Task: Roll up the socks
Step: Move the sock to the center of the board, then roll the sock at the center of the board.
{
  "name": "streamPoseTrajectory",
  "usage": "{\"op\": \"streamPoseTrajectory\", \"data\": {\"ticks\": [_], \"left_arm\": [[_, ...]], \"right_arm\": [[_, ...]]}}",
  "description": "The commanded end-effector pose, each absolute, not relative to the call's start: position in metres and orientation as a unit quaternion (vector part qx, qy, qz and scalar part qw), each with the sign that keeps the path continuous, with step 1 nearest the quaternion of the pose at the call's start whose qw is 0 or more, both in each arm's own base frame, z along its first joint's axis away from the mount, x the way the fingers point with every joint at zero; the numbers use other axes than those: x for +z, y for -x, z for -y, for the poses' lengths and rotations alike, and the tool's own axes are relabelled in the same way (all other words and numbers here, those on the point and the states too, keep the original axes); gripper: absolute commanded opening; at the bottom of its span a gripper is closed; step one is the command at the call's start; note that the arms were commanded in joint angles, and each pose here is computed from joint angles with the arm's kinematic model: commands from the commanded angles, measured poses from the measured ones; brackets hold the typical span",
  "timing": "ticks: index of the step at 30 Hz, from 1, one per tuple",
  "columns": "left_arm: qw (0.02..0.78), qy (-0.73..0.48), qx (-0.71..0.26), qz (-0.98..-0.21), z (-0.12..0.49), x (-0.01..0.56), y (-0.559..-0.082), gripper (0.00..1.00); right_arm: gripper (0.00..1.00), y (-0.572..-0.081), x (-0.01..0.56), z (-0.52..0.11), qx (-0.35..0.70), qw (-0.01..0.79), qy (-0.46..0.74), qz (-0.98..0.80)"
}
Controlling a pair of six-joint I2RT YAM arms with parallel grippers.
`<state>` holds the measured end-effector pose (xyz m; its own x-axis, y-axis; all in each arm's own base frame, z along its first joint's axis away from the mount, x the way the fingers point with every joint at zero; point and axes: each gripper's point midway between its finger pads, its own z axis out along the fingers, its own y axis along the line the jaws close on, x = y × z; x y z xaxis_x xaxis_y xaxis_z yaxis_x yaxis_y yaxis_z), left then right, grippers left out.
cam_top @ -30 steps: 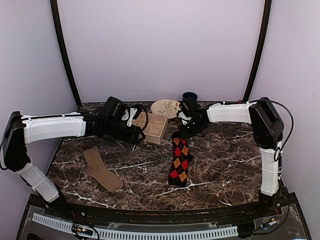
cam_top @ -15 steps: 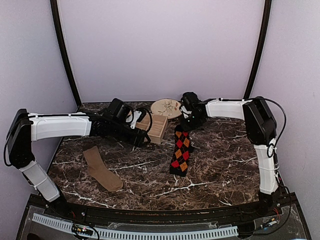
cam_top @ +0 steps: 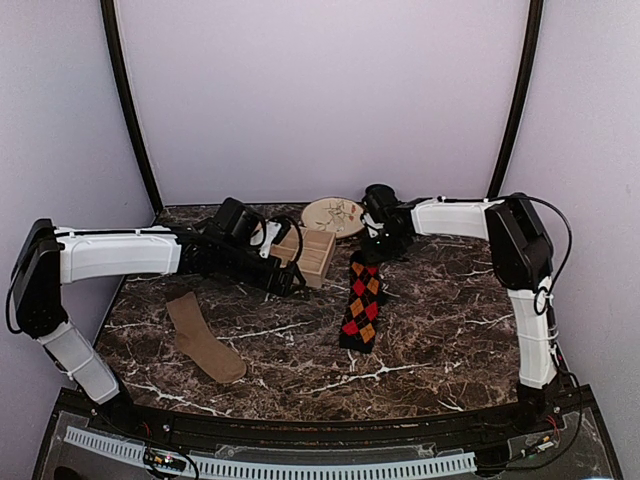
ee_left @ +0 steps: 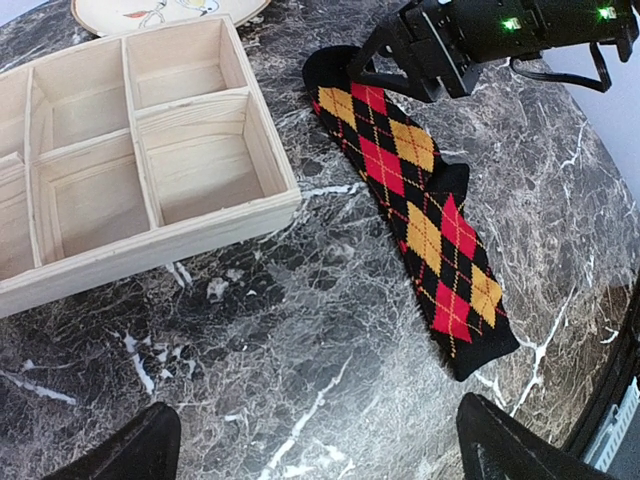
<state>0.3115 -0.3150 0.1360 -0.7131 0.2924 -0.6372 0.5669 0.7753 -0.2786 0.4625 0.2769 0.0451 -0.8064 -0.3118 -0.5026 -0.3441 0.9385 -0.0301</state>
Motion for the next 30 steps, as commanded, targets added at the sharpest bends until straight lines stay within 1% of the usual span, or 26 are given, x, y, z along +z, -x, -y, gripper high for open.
{"op": "streamPoseTrajectory", "data": {"ticks": [1,4,7,9,10,11,12,16,19,21,24,26,28,29,30], "left_arm": [[0.320,-0.213,-0.225,-0.895,0.301,0.155,-0.314,0.99],[0.320,-0.165,-0.226,-0.905,0.287,0.157,-0.321,0.99],[0.272,-0.095,-0.251,-0.924,0.269,0.141,-0.328,0.99],[0.241,-0.072,-0.319,-0.914,0.263,0.137,-0.329,0.97],[0.239,-0.066,-0.366,-0.897,0.263,0.140,-0.325,0.95],[0.243,-0.057,-0.391,-0.886,0.259,0.133,-0.316,0.96],[0.261,-0.045,-0.394,-0.880,0.254,0.137,-0.316,0.99],[0.255,-0.009,-0.404,-0.879,0.241,0.126,-0.302,0.99],[0.256,0.023,-0.369,-0.893,0.226,0.123,-0.297,0.99],[0.256,0.024,-0.352,-0.900,0.220,0.122,-0.292,0.98],[0.290,-0.005,-0.329,-0.898,0.223,0.134,-0.284,0.91],[0.309,-0.028,-0.286,-0.907,0.227,0.137,-0.281,0.86],[0.314,-0.044,-0.244,-0.916,0.231,0.135,-0.279,0.73],[0.314,-0.050,-0.227,-0.921,0.232,0.134,-0.279,0.61],[0.313,-0.053,-0.215,-0.923,0.233,0.135,-0.280,0.53]], "right_arm": [[0.50,-0.468,0.095,-0.279,0.052,0.311,0.155,-0.936],[0.52,-0.461,0.124,-0.281,0.065,0.348,0.159,-0.922],[0.54,-0.451,0.146,-0.285,0.086,0.371,0.159,-0.911],[0.53,-0.442,0.155,-0.284,0.088,0.376,0.164,-0.907],[0.53,-0.437,0.160,-0.284,0.087,0.382,0.169,-0.904],[0.53,-0.432,0.164,-0.284,0.085,0.389,0.172,-0.901],[0.53,-0.425,0.169,-0.283,0.087,0.394,0.176,-0.898],[0.53,-0.398,0.183,-0.286,0.093,0.404,0.193,-0.890],[0.52,-0.375,0.183,-0.290,0.085,0.396,0.216,-0.888],[0.52,-0.363,0.178,-0.290,0.067,0.385,0.228,-0.892],[0.51,-0.343,0.172,-0.297,0.062,0.367,0.255,-0.892],[0.51,-0.330,0.170,-0.305,0.067,0.357,0.273,-0.891],[0.50,-0.317,0.166,-0.312,0.073,0.350,0.292,-0.887],[0.50,-0.308,0.164,-0.317,0.075,0.346,0.305,-0.884],[0.50,-0.300,0.161,-0.319,0.071,0.341,0.319,-0.881]]}}
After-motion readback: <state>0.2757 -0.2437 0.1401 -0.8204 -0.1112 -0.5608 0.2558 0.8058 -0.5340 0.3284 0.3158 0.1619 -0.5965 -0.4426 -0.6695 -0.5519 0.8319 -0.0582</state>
